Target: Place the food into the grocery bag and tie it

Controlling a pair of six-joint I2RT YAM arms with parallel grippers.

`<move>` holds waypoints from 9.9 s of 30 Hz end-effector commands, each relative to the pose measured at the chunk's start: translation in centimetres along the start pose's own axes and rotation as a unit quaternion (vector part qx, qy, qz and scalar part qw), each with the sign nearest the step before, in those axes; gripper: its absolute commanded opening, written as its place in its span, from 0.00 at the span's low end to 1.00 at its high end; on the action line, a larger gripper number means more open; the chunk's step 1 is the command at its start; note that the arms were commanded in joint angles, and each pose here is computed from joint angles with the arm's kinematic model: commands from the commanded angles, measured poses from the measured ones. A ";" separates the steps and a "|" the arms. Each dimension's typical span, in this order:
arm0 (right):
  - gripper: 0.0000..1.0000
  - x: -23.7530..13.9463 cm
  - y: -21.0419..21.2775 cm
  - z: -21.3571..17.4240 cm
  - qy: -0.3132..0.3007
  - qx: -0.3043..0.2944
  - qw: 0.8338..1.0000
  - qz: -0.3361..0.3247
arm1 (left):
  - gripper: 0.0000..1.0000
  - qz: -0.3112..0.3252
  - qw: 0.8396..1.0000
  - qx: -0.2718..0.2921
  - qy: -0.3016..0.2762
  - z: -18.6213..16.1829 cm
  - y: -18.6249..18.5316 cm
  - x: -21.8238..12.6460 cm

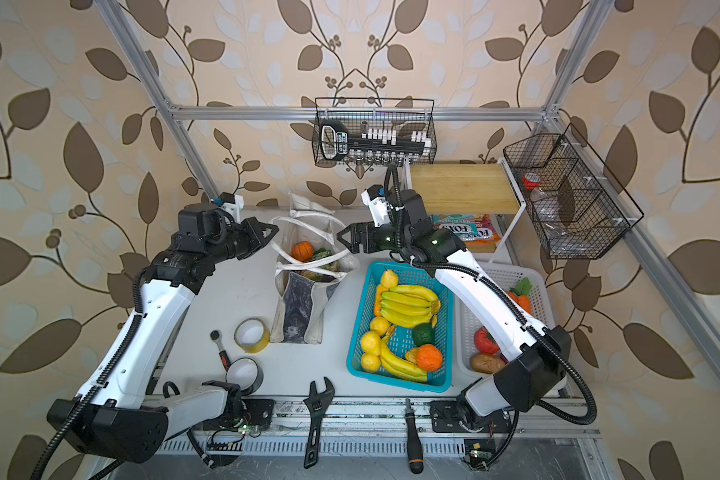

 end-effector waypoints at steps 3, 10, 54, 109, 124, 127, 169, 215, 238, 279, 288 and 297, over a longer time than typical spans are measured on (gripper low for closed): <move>0.90 2.8 -2.0 -1.5 0.025 0.075 0.997 -0.006 | 0.00 -0.021 0.999 0.019 -0.037 0.8 -1.2 -2.1; 0.78 4.7 -3.4 -3.6 0.054 0.096 0.994 0.004 | 0.00 -0.030 0.999 0.022 -0.039 0.8 -1.7 -2.6; 0.10 9.0 8.7 -2.3 0.015 0.007 0.977 0.214 | 0.00 -0.237 0.964 0.034 0.114 -3.1 -5.9 1.3; 0.00 5.1 11.2 -1.2 -0.038 -0.125 0.969 0.211 | 0.84 -0.091 0.995 -0.036 -0.034 -0.6 -1.1 -2.7; 0.00 4.0 13.0 -0.1 -0.043 -0.138 0.948 0.284 | 0.58 -0.253 0.945 -0.093 0.185 -1.8 -2.2 5.3; 0.00 4.4 12.9 -0.1 -0.036 -0.139 0.949 0.282 | 0.69 -0.279 0.931 -0.095 0.214 -3.2 -3.4 6.3; 0.00 3.5 10.9 -2.5 -0.078 -0.108 0.946 0.296 | 0.51 -0.332 0.853 -0.175 0.363 -12.0 -3.7 14.3; 0.00 5.2 -4.8 -10.8 -0.058 0.097 0.994 0.011 | 0.16 -0.195 0.965 -0.089 0.153 -5.4 -0.5 10.0; 0.00 7.1 -2.8 -9.3 -0.063 0.085 0.991 0.086 | 0.33 0.053 0.941 0.259 0.210 -7.3 -7.1 9.1; 0.00 2.1 -1.0 -4.8 -0.102 0.049 0.988 0.102 | 0.00 -0.156 0.967 0.148 0.138 -3.8 -10.6 3.4; 0.00 1.4 3.7 0.9 -0.125 0.019 0.975 0.185 | 0.00 -0.215 0.956 0.146 0.134 -2.4 -13.2 3.4; 0.00 7.3 0.3 0.0 -0.055 0.039 0.994 0.087 | 0.00 -0.243 0.955 0.156 0.070 -1.2 -14.1 -0.3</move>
Point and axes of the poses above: each gripper's point midway between its finger pads, its own x axis out along the fingers, its own y axis along the line the jaws close on, z = x × y, the point moved 8 cm from there along -x, back along the fingers, and after that the axes turned 1 degree about x, right-handed, at the moved point
